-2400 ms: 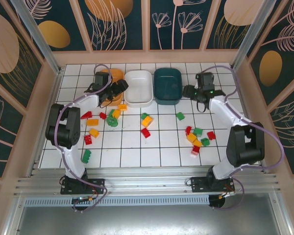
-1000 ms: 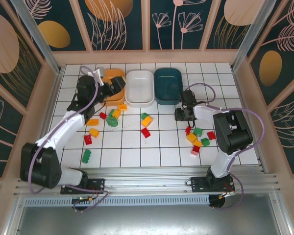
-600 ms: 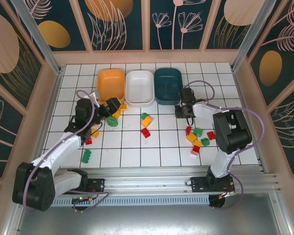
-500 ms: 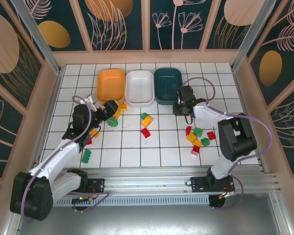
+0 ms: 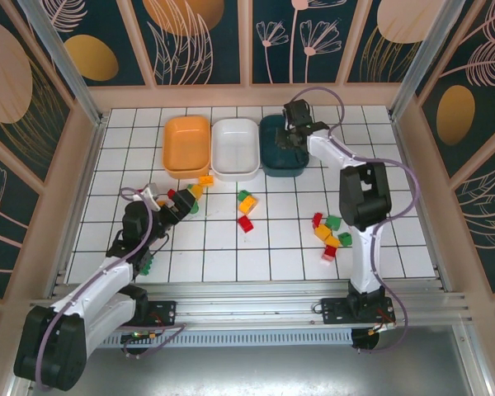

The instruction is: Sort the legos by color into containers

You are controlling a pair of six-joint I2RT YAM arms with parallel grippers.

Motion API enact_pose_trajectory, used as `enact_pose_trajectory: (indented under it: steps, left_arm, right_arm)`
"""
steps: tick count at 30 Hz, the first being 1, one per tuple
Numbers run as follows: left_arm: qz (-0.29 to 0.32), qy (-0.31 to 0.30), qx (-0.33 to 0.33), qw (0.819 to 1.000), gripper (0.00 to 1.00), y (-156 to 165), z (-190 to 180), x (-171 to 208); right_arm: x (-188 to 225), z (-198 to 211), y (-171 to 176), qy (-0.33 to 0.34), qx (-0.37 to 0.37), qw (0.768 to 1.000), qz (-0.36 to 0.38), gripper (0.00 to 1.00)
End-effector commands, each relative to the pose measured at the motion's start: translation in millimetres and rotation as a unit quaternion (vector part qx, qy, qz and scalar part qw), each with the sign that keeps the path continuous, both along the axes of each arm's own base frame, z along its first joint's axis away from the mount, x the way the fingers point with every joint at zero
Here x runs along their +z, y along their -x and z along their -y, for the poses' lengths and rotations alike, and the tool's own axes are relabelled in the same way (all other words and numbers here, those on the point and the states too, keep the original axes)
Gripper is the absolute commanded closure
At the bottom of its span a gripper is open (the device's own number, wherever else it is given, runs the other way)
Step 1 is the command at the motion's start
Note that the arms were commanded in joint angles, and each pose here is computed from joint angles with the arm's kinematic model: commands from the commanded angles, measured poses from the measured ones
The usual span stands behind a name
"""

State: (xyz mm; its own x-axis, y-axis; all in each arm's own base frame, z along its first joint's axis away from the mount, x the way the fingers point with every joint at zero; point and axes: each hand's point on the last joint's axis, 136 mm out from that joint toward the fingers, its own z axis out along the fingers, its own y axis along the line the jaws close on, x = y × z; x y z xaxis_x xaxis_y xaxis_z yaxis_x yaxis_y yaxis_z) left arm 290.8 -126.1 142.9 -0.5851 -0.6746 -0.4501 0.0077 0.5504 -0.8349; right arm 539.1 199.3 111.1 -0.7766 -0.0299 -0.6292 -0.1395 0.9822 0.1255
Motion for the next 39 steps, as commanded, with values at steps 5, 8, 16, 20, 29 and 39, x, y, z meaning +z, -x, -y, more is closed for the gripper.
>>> enact_pose_trajectory:
  steps: [5, 8, 16, 20, 29, 39]
  left_arm:
    - [0.036, -0.018, -0.008, 0.999, 0.01, -1.1, 0.2, 22.4]
    - [0.039, -0.018, -0.02, 0.999, 0.01, -3.9, 4.6, 28.6]
    - [0.029, -0.007, -0.009, 1.0, 0.01, -13.2, 4.8, 23.1]
    - [0.03, -0.001, 0.006, 1.0, 0.01, -16.5, 1.5, 19.7]
    - [0.023, 0.007, -0.022, 0.999, 0.01, -12.8, 10.6, 14.2]
    - [0.021, 0.011, -0.019, 1.0, 0.01, -9.1, 9.5, 14.4]
  right_arm:
    - [30.3, -3.9, -13.9, 0.007, -0.007, 1.0, 0.006, 0.46]
    - [45.9, 0.4, -6.4, 0.01, -0.016, 1.0, 0.022, 0.45]
    - [44.1, -34.7, 110.3, 0.001, -0.036, 0.998, 0.056, 0.42]
    - [17.4, -70.7, 175.6, -0.046, -0.045, 0.997, 0.038, 0.35]
    - [-28.2, -115.3, 217.8, -0.062, -0.022, 0.998, -0.017, 0.12]
    - [-57.8, -120.8, 204.4, -0.056, -0.067, 0.996, -0.021, 0.16]
